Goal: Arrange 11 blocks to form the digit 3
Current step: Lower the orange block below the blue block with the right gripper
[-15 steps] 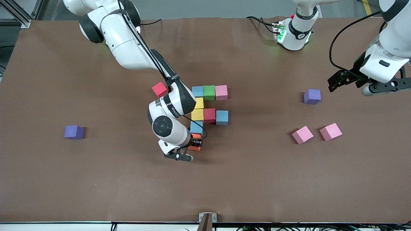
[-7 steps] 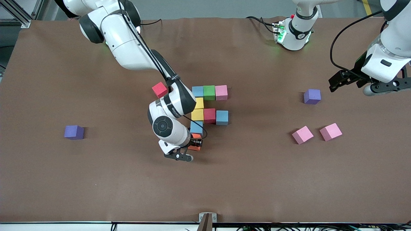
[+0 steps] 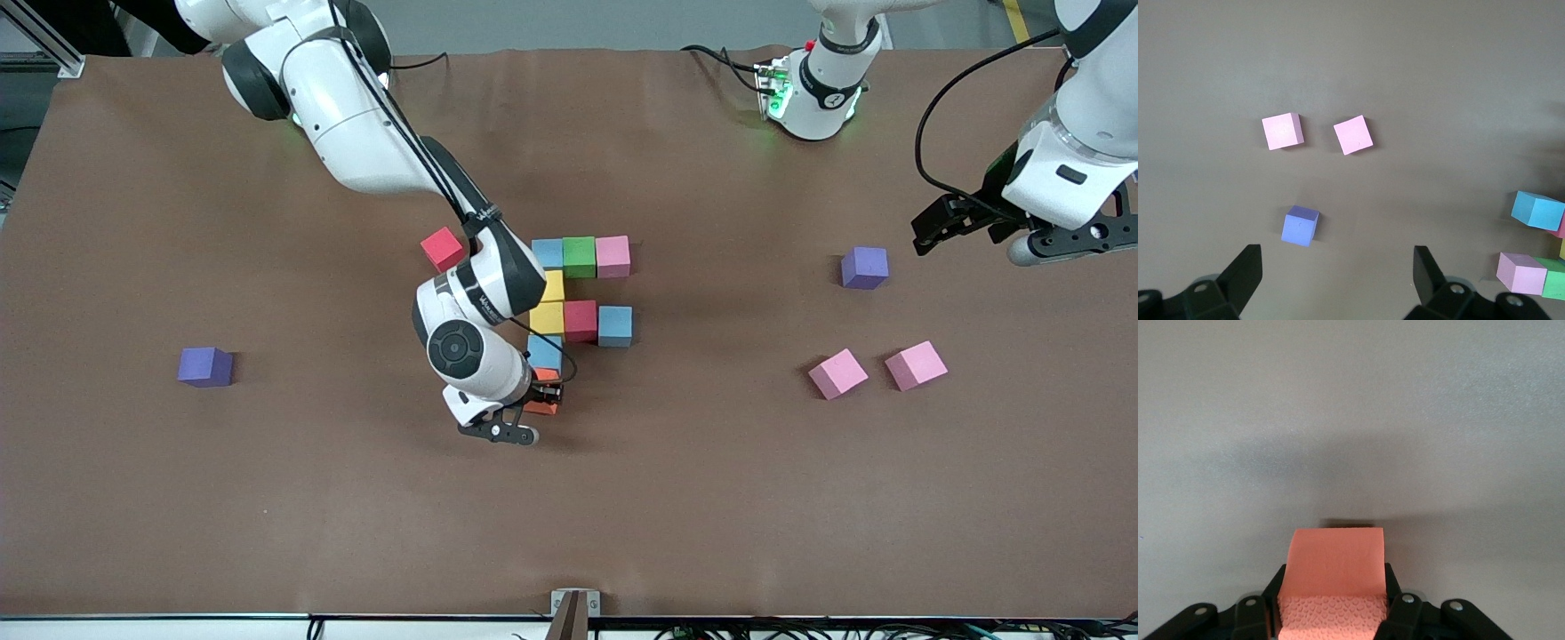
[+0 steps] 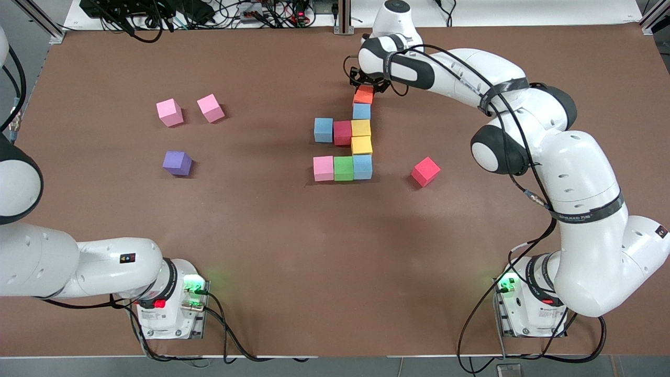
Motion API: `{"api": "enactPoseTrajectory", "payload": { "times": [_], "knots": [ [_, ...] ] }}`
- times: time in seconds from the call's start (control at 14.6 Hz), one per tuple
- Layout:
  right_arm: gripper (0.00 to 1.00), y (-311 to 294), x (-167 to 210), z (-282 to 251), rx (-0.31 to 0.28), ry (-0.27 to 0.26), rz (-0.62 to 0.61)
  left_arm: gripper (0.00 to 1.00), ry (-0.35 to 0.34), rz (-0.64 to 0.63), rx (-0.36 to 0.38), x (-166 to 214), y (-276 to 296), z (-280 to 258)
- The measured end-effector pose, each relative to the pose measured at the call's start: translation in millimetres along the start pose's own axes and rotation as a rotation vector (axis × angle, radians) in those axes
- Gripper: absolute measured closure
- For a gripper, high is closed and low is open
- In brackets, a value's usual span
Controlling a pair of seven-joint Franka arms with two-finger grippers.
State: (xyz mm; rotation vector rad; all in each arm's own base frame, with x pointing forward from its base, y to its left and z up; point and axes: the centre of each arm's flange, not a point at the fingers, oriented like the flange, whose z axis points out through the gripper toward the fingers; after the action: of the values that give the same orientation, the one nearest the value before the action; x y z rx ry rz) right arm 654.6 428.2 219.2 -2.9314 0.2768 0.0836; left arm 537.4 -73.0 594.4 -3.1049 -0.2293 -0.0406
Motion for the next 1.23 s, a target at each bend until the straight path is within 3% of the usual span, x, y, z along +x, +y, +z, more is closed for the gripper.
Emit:
{"api": "enactPoseTrajectory", "payload": {
  "times": [1.23],
  "knots": [
    [0.44,0,-2,4,-0.019,-0.001,-0.030,0.00,-0.019,0.006,-0.002,8,4,16]
  ]
}}
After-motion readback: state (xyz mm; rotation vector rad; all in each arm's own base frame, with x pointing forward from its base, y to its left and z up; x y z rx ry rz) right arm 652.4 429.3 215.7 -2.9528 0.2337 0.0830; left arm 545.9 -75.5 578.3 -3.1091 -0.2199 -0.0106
